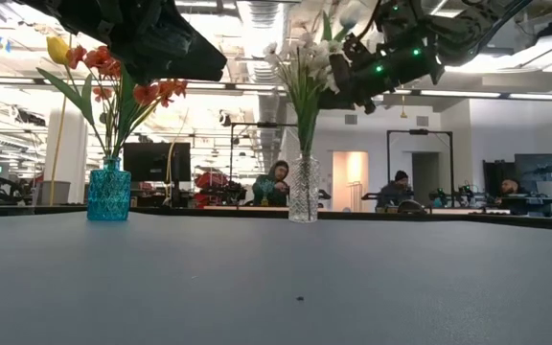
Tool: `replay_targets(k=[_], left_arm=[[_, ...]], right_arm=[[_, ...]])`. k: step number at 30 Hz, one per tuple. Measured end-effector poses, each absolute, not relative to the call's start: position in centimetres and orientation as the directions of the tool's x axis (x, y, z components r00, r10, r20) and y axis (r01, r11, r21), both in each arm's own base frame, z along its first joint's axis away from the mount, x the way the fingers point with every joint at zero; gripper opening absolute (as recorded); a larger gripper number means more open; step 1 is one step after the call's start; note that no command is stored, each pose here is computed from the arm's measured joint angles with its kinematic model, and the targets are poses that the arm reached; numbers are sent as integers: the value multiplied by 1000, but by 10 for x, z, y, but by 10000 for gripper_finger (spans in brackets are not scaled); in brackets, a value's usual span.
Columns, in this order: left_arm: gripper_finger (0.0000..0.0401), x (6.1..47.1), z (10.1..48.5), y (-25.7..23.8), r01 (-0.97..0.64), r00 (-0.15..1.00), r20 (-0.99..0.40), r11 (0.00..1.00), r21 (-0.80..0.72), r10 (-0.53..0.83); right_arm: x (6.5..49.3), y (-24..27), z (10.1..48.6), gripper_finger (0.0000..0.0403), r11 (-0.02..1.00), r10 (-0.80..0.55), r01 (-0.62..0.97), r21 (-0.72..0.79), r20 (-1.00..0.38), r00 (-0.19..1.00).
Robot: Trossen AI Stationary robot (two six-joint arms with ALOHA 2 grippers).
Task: Sort flowers into vase by color
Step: Put the white tulip into the transparent vase
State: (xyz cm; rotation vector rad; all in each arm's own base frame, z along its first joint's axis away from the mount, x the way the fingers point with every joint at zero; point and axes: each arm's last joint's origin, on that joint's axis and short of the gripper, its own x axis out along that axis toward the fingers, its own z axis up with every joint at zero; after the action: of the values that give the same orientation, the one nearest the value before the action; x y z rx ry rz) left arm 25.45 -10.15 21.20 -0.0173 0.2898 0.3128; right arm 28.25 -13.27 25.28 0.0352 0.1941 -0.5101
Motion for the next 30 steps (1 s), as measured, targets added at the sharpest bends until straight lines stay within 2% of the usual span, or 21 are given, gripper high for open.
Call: replay_targets(k=[10,30], left_arm=[[153,255,212,-101,-306,910,-284,952,28,301],[153,254,211,-102,-305,909,-290,952,23,298]], right_arm=[[279,-139,250,25,857,-502,516,9,-221,836],[297,-153,207,25,831,-523,556,18,-318,791]])
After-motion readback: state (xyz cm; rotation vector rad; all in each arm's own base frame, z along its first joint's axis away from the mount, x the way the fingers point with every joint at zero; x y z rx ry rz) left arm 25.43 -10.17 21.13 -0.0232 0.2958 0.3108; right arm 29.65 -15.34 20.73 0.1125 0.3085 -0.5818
